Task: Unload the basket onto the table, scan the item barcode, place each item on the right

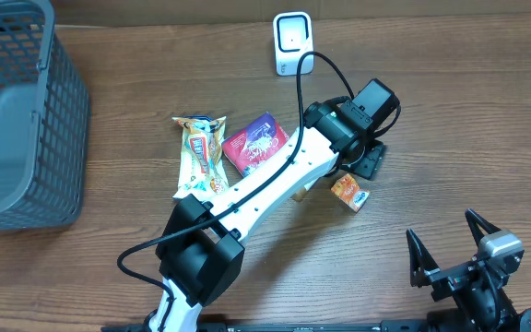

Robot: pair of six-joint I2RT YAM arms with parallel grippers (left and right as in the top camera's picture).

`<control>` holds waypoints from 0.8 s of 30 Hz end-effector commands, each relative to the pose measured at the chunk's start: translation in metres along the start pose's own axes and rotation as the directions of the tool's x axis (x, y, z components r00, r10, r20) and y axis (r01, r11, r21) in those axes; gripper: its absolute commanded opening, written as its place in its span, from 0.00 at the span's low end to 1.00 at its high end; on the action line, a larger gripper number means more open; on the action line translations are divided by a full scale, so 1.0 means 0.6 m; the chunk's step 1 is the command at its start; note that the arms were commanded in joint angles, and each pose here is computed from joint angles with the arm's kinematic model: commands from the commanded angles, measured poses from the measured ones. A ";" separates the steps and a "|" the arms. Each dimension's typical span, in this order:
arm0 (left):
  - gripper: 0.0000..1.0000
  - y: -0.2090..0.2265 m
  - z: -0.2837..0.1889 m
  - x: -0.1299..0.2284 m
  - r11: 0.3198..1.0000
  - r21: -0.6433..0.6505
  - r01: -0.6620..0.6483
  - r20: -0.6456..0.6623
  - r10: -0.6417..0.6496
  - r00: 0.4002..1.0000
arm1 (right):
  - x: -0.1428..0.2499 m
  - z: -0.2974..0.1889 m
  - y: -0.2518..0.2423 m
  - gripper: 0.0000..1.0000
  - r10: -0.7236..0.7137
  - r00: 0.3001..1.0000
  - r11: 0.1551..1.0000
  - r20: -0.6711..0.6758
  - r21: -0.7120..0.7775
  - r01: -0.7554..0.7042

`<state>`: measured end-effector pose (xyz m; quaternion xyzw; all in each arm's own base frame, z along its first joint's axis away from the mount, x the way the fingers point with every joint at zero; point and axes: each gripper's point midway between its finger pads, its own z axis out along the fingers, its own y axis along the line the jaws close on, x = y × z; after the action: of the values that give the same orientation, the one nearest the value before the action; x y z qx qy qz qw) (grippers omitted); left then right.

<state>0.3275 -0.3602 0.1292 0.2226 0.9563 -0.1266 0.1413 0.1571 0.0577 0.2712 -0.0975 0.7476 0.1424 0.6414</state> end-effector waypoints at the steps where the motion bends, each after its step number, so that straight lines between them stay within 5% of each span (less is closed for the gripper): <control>1: 0.16 0.012 -0.005 -0.001 0.994 -0.041 -0.104 0.010 0.104 0.995 | -0.030 -0.014 0.056 1.00 -0.007 0.998 0.982 0.066 -0.188 0.019; 3: 0.28 0.026 -0.007 -0.009 0.991 -0.077 -0.107 0.025 0.110 0.994 | -0.033 -0.024 0.096 1.00 -0.013 0.997 0.945 0.075 -0.324 0.037; 7: 0.85 0.073 -0.043 -0.035 0.979 -0.179 -0.097 0.056 0.108 0.993 | -0.027 -0.043 0.140 1.00 -0.010 0.998 0.878 0.058 -0.477 0.037; 9: 1.00 0.099 -0.085 -0.054 0.972 -0.219 -0.083 0.082 0.104 0.991 | -0.028 -0.056 0.161 1.00 -0.004 0.998 0.834 0.057 -0.551 0.035; 13: 1.00 0.162 -0.190 -0.097 0.954 -0.299 -0.004 0.188 0.064 0.980 | -0.060 -0.070 0.177 1.00 0.086 0.994 0.793 0.072 -0.609 -0.025; 16: 1.00 0.207 -0.274 -0.119 0.949 -0.307 0.075 0.289 0.018 0.957 | -0.091 -0.056 0.147 1.00 0.222 0.971 0.838 0.086 -0.525 -0.145; 18: 1.00 0.237 -0.320 -0.125 0.944 -0.303 0.131 0.349 -0.018 0.937 | -0.091 -0.027 0.089 1.00 0.407 0.911 0.863 0.067 -0.355 -0.360; 20: 1.00 0.268 -0.369 -0.125 0.941 -0.282 0.186 0.408 -0.058 0.911 | -0.046 0.009 0.004 1.00 0.675 0.736 0.738 0.054 -0.074 -0.671; 21: 1.00 0.276 -0.382 -0.122 0.941 -0.272 0.199 0.422 -0.070 0.904 | -0.021 0.020 -0.019 1.00 0.747 0.663 0.663 0.055 0.018 -0.749; 24: 1.00 0.302 -0.418 -0.115 0.932 -0.270 0.241 0.461 -0.095 0.883 | 0.019 0.058 -0.035 1.00 0.813 0.582 0.576 0.002 0.138 -0.805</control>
<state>0.4229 -0.1699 0.3254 0.0839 0.9326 -0.0219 0.3503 0.1694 0.0752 0.2728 0.1375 0.7478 0.3806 0.5264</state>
